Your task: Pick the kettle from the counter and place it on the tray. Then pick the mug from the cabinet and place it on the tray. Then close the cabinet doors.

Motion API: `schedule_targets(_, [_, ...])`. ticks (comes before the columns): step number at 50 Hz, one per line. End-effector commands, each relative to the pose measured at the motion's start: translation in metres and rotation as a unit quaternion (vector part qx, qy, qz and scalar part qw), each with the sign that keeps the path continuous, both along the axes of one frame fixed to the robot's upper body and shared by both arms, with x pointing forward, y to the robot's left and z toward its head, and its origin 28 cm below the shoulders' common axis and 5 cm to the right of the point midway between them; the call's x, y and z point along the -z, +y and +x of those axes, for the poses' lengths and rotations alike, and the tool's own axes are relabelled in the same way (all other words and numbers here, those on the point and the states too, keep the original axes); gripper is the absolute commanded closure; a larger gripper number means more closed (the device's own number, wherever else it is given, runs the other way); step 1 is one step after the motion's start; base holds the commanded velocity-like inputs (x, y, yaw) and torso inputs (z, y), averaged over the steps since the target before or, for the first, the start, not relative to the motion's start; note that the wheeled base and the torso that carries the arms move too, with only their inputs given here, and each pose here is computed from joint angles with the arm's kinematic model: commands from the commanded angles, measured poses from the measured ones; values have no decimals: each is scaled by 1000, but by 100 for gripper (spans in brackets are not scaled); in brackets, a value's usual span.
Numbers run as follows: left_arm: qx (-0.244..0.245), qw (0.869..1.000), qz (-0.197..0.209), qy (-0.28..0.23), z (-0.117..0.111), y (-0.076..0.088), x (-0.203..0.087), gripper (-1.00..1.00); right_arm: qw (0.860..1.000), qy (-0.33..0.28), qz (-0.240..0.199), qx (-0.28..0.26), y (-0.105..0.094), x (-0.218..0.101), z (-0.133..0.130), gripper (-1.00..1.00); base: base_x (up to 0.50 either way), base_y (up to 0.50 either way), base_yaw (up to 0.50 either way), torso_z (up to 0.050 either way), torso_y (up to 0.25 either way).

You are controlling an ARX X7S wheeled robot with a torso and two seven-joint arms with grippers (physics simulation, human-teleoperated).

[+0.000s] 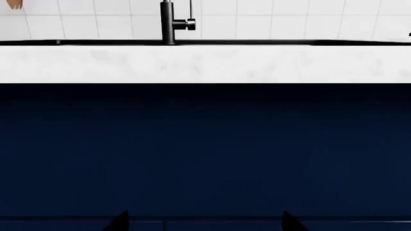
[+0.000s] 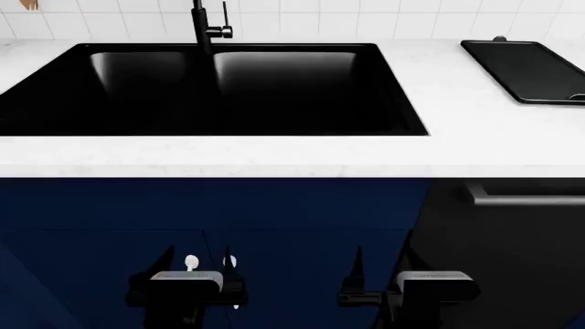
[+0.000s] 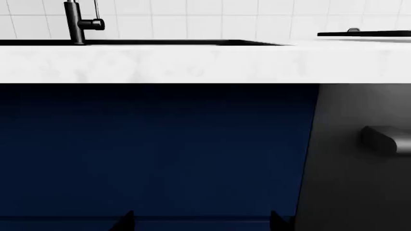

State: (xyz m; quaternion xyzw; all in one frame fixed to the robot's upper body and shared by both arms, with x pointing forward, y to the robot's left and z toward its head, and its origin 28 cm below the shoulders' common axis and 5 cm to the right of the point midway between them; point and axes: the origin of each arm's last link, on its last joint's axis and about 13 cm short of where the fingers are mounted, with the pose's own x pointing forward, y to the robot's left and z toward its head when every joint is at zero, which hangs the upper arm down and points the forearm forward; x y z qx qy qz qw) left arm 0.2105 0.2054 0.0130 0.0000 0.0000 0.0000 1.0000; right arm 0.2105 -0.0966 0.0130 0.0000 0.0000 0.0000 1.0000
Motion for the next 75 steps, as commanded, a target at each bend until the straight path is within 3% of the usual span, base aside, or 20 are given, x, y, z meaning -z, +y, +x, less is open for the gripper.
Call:
schedule_targets(1, [-2, 1000, -1, -3, 0, 0, -2, -100, 1000, -10, 1, -5, 1, -3, -1, -100, 0, 0, 0, 0, 0])
schedule_targets(8, [-1, 999, -6, -49, 6, 2, -32, -100, 996, -80, -35, -5, 0, -55, -2, -100, 0, 0, 0, 0, 0])
schedule_targets(10, [6, 996, -4, -93, 13, 3, -64, -100, 994, -102, -44, 0, -4, -76, 0, -100, 0, 0, 0, 0, 0])
schedule_targets(15, [10, 989, -5, -147, 23, 7, -109, -100, 984, -160, -76, 32, -11, -123, 6, -100, 0, 0, 0, 0, 0])
schedule_targets(21, [27, 973, 3, -230, 29, 8, -174, -100, 965, -235, -112, 25, -18, -182, 5, -100, 0, 0, 0, 0, 0])
schedule_targets(27, [32, 967, 3, -254, 40, 6, -213, -100, 950, -283, -130, 15, -19, -230, 8, -100, 0, 0, 0, 0, 0])
schedule_targets(32, [42, 965, 8, -260, 45, 2, -229, -100, 948, -295, -122, 8, -17, -248, 14, -100, 0, 0, 0, 38, 0])
schedule_targets(35, [47, 963, 5, -265, 48, 2, -242, -100, 948, -289, -122, 59, -19, -261, 20, -100, 0, 0, 0, 50, 0])
schedule_targets(41, [43, 961, -2, -272, 55, 6, -258, -100, 947, -286, -114, 87, -15, -283, 26, -100, 0, 0, 0, 50, 0])
schedule_targets(42, [43, 961, -1, -273, 55, 6, -260, -100, 946, -301, -96, 76, -16, -287, 26, -100, 0, 0, 0, 50, 0])
schedule_targets(48, [46, 958, 4, -282, 55, 5, -274, -100, 942, -313, -105, 65, -17, -298, 29, -100, 0, 0, 0, 50, 0])
schedule_targets(51, [48, 957, 6, -286, 53, 4, -280, -100, 950, -300, -86, 25, -15, -301, 27, -100, 0, 0, 0, 50, 0])
schedule_targets(54, [49, 956, 6, -288, 52, 4, -285, -100, 945, -317, -85, -16, -14, -301, 25, -100, 0, 0, 0, 50, 0])
schedule_targets(68, [57, 961, 33, -267, 48, 4, -301, -100, 937, -340, -70, -52, -14, -299, 26, -100, 0, 0, 0, 50, 0])
schedule_targets(75, [62, 961, 38, -268, 47, 4, -296, -100, 930, -356, -72, -51, -14, -299, 22, -100, 0, 93, 0, 1, 0])
